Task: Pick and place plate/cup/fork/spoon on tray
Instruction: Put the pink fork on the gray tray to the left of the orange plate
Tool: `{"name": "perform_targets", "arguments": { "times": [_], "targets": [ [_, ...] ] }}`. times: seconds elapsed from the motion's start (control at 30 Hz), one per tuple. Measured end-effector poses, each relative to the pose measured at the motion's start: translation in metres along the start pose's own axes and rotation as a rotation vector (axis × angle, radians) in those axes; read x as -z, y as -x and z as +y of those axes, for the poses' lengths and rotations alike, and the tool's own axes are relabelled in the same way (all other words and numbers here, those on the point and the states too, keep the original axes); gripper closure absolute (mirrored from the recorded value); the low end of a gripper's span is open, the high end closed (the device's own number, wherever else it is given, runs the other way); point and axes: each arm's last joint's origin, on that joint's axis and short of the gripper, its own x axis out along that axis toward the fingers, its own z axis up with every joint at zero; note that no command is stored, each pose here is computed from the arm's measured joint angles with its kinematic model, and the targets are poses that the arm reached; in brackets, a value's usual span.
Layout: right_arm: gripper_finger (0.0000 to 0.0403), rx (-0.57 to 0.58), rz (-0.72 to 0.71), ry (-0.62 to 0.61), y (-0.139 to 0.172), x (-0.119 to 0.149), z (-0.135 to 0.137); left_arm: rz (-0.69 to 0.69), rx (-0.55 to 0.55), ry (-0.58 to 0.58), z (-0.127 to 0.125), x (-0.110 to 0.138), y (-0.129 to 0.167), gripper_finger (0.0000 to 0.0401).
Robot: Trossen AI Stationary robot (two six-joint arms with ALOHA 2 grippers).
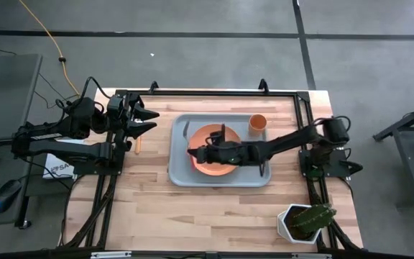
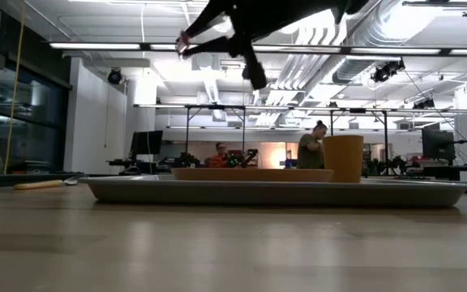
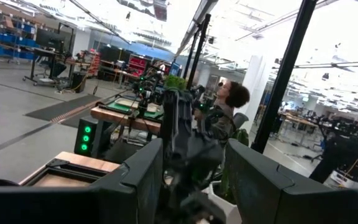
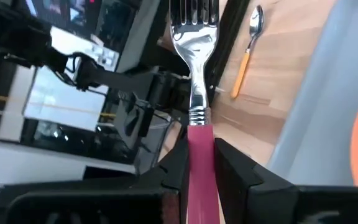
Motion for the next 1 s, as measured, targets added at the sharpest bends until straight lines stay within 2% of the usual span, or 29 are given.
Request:
{"name": "perform_targets", "arguments": {
  "times": [0.23,0.5,0.73,1.0],
  "targets": [
    [0.0355,0.041,-0.018,-0.009,-0.034,0.012,0.001,0.000,0.000,0.000,0.000,0.000,0.000,0.0240],
    [0.0355,0.276,0.013,0.060,-0.083,0.013,-0.001,0.000,0.000,0.000,0.000,0.000,0.000,0.0240],
    [0.0355,0.512,0.019,0.028,-0.113,0.015,-0.018,0.000,0.000,0.000,0.000,0.000,0.000,0.0240],
    [0.0355,0.576,0.050,0.007,-0.140,0.028,-0.037,0.000,0.000,0.000,0.000,0.000,0.000,0.0240]
  ]
}}
